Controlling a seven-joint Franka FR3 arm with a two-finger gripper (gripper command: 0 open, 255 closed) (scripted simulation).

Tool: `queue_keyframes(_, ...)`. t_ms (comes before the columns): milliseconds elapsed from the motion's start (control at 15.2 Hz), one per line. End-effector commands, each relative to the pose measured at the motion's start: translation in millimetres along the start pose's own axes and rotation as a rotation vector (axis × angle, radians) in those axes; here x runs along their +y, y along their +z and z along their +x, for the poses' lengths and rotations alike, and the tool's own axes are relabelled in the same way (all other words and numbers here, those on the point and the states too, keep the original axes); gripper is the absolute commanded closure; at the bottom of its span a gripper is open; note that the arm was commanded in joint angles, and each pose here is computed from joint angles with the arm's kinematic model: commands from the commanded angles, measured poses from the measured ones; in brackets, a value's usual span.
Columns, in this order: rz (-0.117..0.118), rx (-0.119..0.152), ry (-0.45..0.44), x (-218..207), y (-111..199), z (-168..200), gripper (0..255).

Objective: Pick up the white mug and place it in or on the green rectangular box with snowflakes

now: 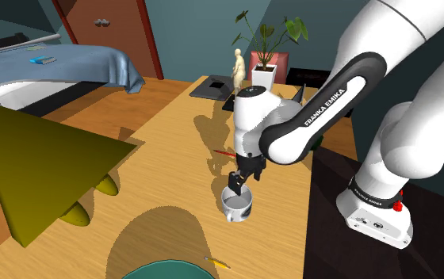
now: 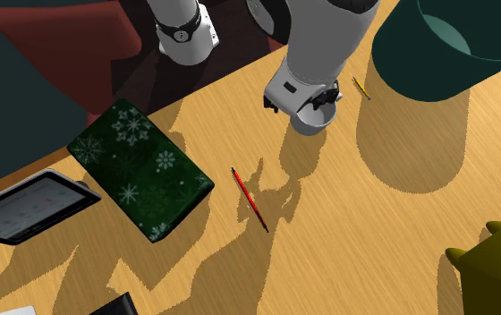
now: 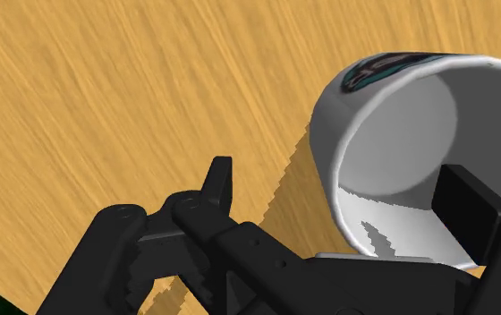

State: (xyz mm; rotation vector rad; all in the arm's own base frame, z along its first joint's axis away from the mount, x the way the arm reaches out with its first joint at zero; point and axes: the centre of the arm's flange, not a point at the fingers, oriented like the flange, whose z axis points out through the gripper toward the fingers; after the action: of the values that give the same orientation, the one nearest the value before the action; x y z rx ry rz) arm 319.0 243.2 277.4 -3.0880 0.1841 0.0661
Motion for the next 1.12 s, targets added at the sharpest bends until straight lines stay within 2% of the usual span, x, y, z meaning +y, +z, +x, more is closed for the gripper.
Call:
queue_keyframes(0,0.001,0.000,0.001,-1.9,11.4,-0.9,0)
queue_keyframes(264,0.001,0.000,0.001,-1.9,35.5,-0.9,0)
queue_keyframes(792,0.001,0.000,0.001,-1.9,35.5,-1.0,0)
queue_keyframes(858,0.001,0.000,0.001,-1.9,35.5,-1.0,255)
queue_keyframes(1056,0.001,0.000,0.001,-1.9,35.5,-1.0,255)
